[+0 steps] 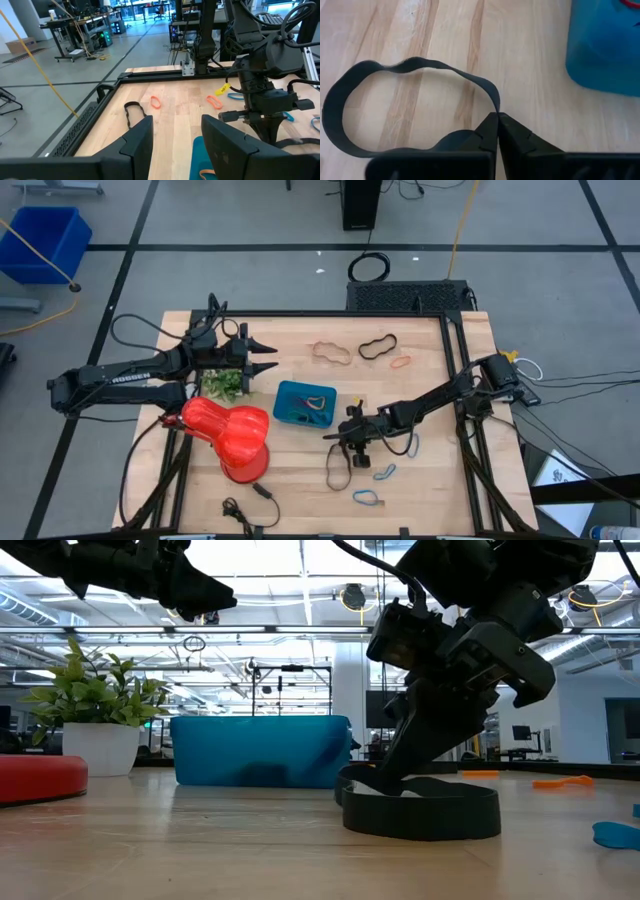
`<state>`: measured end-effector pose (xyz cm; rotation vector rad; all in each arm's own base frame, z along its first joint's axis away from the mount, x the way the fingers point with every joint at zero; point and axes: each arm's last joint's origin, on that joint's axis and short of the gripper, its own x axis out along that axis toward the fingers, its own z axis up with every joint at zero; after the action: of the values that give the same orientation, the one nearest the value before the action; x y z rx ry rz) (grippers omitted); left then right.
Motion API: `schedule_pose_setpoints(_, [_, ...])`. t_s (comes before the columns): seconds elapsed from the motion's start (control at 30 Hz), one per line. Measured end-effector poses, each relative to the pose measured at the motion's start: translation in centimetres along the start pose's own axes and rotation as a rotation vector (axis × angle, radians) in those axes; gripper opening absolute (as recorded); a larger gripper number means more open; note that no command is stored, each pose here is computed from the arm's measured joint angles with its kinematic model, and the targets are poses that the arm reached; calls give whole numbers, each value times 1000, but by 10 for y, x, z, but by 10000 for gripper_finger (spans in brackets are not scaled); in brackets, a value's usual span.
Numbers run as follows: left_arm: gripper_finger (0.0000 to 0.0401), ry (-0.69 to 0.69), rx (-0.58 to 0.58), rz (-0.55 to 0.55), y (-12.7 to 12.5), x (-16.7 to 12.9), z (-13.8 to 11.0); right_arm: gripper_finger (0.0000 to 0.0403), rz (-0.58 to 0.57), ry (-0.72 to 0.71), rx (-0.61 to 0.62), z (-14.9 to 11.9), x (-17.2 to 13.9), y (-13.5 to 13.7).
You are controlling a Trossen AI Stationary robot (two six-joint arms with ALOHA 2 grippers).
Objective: Pick and place rubber bands into bin
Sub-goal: Put the black rubber band into the blue bin
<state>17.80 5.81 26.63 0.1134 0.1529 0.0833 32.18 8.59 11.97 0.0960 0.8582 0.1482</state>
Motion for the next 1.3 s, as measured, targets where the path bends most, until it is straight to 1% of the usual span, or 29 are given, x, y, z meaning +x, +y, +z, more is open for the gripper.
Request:
schedule_pose_setpoints(0.1, [175,0,0,0,0,0,0,2,-4,-12,-21,2,-1,0])
schedule_pose_setpoints(0.17, [175,0,0,0,0,0,0,1,-37,-31,-38,4,-6,0])
schedule_pose_setpoints(0.23, [175,0,0,0,0,0,0,1,-45,-53,-64,10,-15,1])
schedule_pose_setpoints(0.37, [175,0,2,0,0,0,0,1,-40,-140,-112,25,-43,4])
schedule_pose_setpoints(0.43, [175,0,2,0,0,0,0,1,-71,-204,-148,34,-60,5])
schedule_pose_setpoints(0.57, [175,0,14,0,0,0,0,1,-175,-330,-241,49,-91,5])
schedule_pose_setpoints(0.63, [175,0,24,0,0,0,0,1,-213,-392,-301,56,-102,4])
schedule_pose_setpoints(0.73, [175,0,26,0,0,0,0,0,-252,-511,-357,68,-112,-1])
schedule_pose_setpoints(0.77, [175,0,26,0,0,0,0,0,-269,-546,-368,72,-114,-4])
schedule_pose_setpoints(0.83, [175,0,26,0,0,0,0,0,-304,-572,-378,76,-116,-13])
schedule_pose_setpoints(0.97, [175,-1,27,0,0,0,0,0,-352,-556,-366,80,-114,-32])
schedule_pose_setpoints(1.07, [175,-1,29,1,0,0,0,0,-316,-596,-365,86,-111,-43])
schedule_pose_setpoints(1.2, [175,2,29,14,0,0,0,0,-266,-633,-373,88,-100,-55])
schedule_pose_setpoints(1.3, [175,5,28,25,1,0,0,0,-270,-628,-358,87,-90,-61])
